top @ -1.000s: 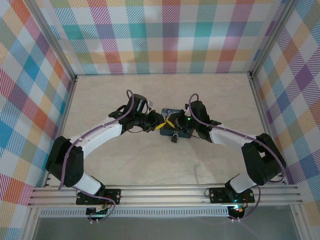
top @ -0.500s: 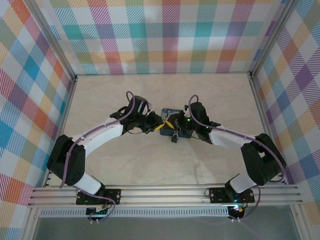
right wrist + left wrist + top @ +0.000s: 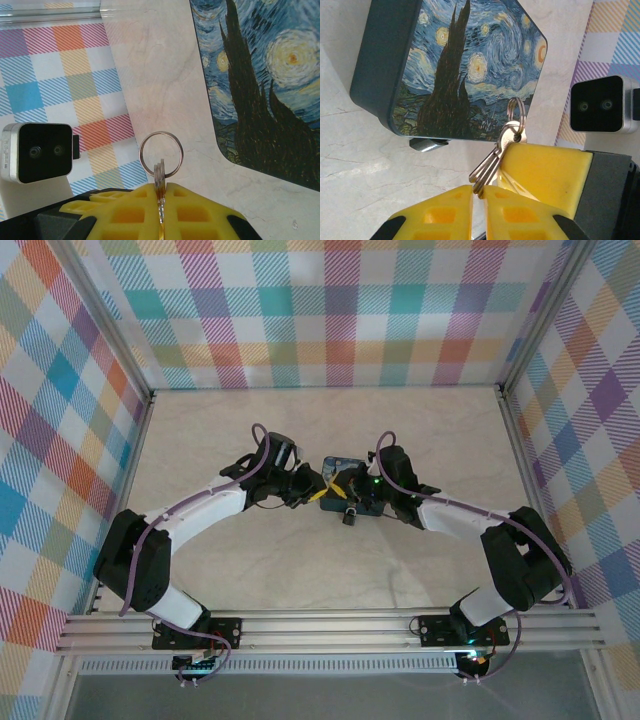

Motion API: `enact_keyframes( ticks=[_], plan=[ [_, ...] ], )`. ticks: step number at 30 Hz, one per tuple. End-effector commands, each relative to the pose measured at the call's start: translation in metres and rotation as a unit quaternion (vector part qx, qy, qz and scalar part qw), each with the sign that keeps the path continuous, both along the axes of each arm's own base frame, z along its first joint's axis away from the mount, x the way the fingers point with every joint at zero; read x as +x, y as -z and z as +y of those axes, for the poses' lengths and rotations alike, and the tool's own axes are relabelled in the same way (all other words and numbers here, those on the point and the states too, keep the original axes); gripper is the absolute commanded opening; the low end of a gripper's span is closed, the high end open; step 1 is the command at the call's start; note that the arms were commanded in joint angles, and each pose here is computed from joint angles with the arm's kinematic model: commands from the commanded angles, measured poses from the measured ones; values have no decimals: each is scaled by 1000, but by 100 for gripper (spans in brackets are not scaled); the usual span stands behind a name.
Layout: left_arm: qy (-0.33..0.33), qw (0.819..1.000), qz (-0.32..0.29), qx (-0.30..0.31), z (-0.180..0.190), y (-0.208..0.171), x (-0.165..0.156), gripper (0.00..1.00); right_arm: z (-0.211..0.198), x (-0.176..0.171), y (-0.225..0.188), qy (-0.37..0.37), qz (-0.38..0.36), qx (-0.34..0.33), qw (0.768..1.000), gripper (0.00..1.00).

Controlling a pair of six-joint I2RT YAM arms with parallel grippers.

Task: Unlock the padlock with the key

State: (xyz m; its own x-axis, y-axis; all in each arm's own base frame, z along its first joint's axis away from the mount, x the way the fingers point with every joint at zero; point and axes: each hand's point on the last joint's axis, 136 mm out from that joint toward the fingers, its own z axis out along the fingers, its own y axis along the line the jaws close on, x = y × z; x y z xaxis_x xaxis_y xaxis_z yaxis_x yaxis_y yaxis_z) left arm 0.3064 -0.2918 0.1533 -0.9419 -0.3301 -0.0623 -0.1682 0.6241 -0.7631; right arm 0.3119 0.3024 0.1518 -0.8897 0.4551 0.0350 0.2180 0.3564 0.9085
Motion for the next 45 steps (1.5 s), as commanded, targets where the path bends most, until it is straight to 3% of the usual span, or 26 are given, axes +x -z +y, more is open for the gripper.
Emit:
enact_keyframes(
  ticks=[1,16,27,34,39,40,45],
  plan=[
    [-8,1000,-6,-8,0,-1,5,14,13,-6,-10,-22,-15,19,999,8],
    [-23,1000,-10,2,9,2,7,2,24,-12,-8,-35,-12,16,999,10],
    [-17,999,-26,26,30,5,9,0,6,-19,19,-25,-5,-42,999,31],
    [38,996,-38,74,38,7,0,0,-19,-13,13,-36,-44,-112,992,36],
    [39,983,-33,174,74,35,-1,0,-21,-20,-5,-111,-102,-166,975,37],
    [36,980,-30,194,83,42,0,0,-20,-23,-7,-129,-108,-169,971,37],
    [33,970,-16,241,99,70,3,22,-26,-29,-5,-147,-113,-194,963,37]
  ],
)
